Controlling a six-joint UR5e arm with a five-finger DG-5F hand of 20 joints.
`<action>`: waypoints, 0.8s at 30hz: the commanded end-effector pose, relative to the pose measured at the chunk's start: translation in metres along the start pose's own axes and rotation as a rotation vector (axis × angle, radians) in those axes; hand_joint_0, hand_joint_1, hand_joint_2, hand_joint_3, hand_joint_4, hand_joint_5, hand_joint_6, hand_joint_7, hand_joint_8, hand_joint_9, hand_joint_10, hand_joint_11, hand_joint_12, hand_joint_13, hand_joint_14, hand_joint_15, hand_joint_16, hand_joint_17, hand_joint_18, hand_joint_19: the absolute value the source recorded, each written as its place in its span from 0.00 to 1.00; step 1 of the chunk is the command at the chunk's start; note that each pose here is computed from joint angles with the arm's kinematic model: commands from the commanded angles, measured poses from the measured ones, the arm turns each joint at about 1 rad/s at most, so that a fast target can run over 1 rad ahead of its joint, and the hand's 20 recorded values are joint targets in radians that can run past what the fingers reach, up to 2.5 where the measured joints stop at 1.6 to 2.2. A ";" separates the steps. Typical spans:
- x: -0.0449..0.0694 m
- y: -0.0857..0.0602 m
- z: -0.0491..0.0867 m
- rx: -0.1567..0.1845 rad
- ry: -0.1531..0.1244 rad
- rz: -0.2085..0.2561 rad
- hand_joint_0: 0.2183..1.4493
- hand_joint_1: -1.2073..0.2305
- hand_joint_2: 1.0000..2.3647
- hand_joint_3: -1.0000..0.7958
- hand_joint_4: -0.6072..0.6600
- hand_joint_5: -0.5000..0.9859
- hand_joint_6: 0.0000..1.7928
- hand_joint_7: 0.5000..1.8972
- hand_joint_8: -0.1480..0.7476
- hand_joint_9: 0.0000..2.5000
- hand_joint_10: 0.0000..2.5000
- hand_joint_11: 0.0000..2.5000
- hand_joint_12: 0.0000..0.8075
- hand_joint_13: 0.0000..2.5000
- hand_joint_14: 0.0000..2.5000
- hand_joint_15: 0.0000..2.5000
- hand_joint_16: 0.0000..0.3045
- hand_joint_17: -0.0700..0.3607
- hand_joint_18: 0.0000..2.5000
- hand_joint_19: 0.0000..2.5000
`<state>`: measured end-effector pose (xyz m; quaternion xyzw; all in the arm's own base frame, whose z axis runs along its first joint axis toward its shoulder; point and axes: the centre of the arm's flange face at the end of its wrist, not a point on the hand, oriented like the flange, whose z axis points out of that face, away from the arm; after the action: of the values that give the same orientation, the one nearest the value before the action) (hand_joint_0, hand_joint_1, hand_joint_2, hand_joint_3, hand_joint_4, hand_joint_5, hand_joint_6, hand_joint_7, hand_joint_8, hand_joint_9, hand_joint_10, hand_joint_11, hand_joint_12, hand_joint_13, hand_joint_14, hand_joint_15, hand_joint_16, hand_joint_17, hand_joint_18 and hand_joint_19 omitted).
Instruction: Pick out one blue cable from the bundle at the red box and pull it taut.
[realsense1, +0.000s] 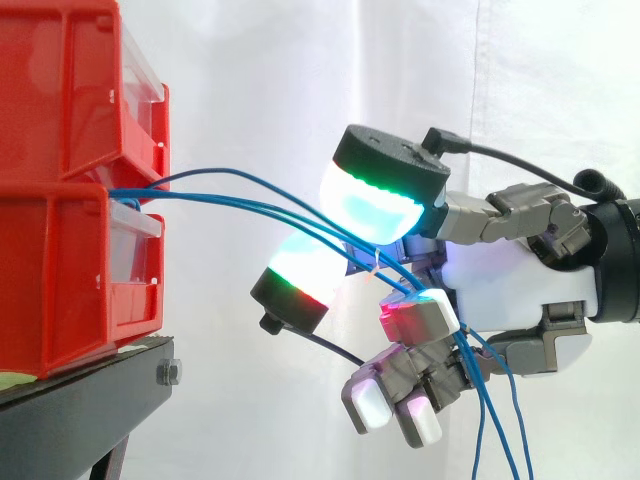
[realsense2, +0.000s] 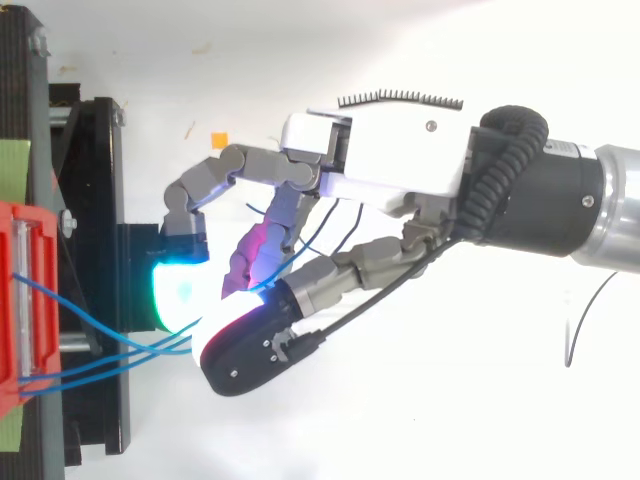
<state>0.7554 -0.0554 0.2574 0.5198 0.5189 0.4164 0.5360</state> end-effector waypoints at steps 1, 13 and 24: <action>0.001 -0.001 0.000 0.001 0.001 0.000 0.32 0.34 0.00 0.30 0.49 0.28 0.47 0.39 0.49 0.56 0.01 0.31 0.51 0.40 0.01 0.23 0.18 0.46 0.36 0.33; 0.001 0.000 0.000 0.000 0.001 0.000 0.35 0.24 0.01 0.41 0.51 0.28 0.49 0.42 0.49 0.54 0.01 0.32 0.51 0.40 0.01 0.23 0.18 0.46 0.37 0.32; 0.001 0.000 0.000 0.000 0.001 0.000 0.47 0.18 0.01 0.34 0.39 0.27 0.51 0.49 0.49 0.53 0.01 0.32 0.50 0.40 0.01 0.23 0.18 0.44 0.36 0.31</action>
<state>0.7555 -0.0548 0.2576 0.5194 0.5190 0.4168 0.5359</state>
